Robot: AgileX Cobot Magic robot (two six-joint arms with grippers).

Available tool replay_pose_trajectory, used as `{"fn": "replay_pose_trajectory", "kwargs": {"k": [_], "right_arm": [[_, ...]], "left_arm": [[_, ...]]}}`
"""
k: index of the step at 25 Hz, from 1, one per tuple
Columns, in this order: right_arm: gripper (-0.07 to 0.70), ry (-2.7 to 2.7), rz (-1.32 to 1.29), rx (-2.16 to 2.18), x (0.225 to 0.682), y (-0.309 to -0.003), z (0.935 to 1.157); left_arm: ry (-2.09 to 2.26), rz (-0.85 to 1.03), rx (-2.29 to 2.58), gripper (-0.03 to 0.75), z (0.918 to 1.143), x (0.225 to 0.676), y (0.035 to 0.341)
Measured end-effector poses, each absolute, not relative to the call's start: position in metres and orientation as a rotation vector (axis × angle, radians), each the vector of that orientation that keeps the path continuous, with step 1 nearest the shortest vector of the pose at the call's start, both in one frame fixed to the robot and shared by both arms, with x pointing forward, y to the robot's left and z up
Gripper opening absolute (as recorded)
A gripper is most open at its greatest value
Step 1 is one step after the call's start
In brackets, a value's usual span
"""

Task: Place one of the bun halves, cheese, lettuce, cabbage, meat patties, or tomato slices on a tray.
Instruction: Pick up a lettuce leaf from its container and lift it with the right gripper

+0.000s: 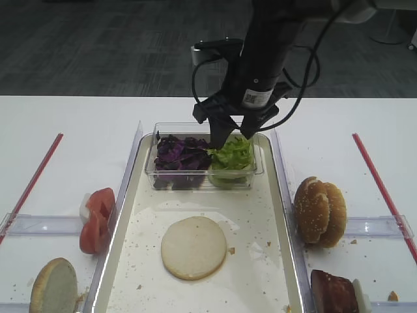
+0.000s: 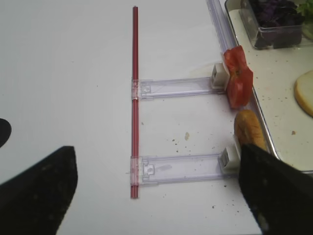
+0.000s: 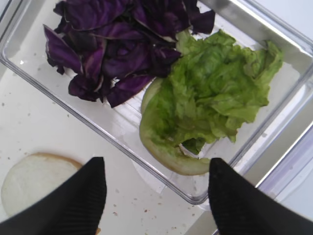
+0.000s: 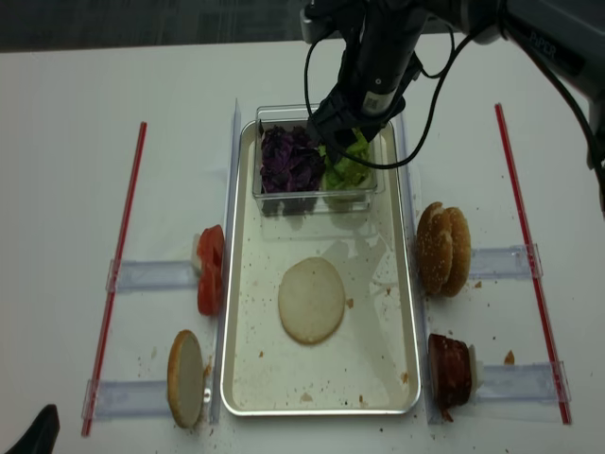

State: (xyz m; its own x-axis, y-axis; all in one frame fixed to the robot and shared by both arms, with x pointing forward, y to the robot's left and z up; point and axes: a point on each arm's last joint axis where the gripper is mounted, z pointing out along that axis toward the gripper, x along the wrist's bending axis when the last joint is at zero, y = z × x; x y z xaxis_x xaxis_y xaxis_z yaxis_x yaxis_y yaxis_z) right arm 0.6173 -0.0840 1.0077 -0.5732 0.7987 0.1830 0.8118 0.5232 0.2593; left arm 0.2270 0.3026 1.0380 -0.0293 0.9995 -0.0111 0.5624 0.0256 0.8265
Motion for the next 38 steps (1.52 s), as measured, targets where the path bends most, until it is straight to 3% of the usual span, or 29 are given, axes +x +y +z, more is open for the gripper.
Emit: {"fn": "replay_pose_trajectory", "kwargs": {"k": [24,30,38], "right_arm": [[0.466,-2.705,-0.334,-1.418,0.658,-0.067,0.940],[0.389,-2.710,-0.322,-1.419,0.659,-0.067,0.937],[0.378,-2.736,-0.304,-1.417,0.660,-0.069,0.937]], "left_arm": [[1.664,0.869,1.607,0.615,1.038,0.227,0.303],[1.664,0.869,1.607,0.615,1.038,0.227,0.303],[1.664,0.869,1.607,0.615,1.038,0.227,0.303]]}}
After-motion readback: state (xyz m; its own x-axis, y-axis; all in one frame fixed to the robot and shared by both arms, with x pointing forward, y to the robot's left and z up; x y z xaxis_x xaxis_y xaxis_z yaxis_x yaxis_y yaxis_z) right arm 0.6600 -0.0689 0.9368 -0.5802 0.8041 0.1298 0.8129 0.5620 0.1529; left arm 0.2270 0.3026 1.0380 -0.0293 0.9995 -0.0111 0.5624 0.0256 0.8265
